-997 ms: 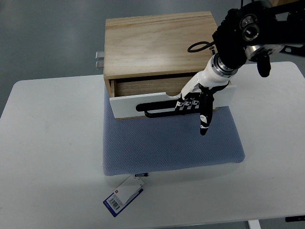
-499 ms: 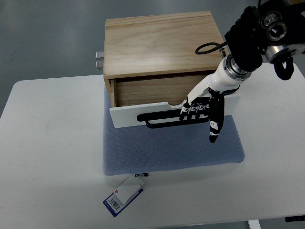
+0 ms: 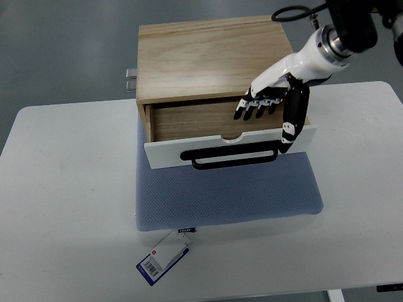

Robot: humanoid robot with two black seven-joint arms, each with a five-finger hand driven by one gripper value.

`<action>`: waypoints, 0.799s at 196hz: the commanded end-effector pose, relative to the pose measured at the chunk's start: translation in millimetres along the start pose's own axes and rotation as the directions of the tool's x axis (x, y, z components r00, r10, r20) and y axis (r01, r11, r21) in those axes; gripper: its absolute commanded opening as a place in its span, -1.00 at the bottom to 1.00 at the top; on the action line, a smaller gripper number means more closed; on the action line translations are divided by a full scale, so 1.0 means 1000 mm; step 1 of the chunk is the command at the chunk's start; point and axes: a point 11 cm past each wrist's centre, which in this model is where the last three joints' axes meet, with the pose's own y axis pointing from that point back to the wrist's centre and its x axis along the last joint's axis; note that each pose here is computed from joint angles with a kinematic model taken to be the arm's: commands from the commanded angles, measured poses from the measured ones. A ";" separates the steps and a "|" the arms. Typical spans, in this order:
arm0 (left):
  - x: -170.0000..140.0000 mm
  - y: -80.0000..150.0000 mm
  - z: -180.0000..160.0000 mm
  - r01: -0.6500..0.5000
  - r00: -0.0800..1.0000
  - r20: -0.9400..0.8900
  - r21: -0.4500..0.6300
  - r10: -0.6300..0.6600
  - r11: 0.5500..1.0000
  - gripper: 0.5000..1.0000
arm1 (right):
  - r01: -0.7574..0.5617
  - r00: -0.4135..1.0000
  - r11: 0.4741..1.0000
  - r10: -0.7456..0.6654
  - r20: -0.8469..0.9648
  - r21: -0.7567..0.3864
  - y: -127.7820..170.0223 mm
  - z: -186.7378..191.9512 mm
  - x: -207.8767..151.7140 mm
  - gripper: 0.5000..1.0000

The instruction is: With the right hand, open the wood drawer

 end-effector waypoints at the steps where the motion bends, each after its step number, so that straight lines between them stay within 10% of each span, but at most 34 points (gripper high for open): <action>1: -0.001 0.000 0.000 0.003 1.000 0.000 0.000 -0.003 1.000 1.00 | -0.195 0.976 0.978 0.186 0.110 0.080 0.048 0.010 0.045 0.74; 33: -0.001 0.000 0.000 0.004 1.000 -0.001 -0.001 -0.004 1.000 1.00 | -0.369 0.889 0.920 0.309 0.337 0.130 0.068 0.056 0.093 0.76; 69: -0.001 0.000 0.000 0.003 1.000 -0.001 -0.001 -0.003 1.000 1.00 | -0.733 0.447 0.673 0.365 0.816 0.100 0.048 0.166 0.136 0.76; 121: 0.000 0.000 0.000 0.000 1.000 -0.001 -0.001 0.000 1.000 1.00 | -0.926 -0.027 0.375 0.036 0.999 -0.038 -0.013 0.256 0.098 0.76; 157: -0.001 0.000 0.000 0.003 1.000 0.000 0.000 -0.003 1.000 1.00 | -0.933 -0.273 0.305 -0.260 0.926 -0.190 -0.075 0.293 0.043 0.77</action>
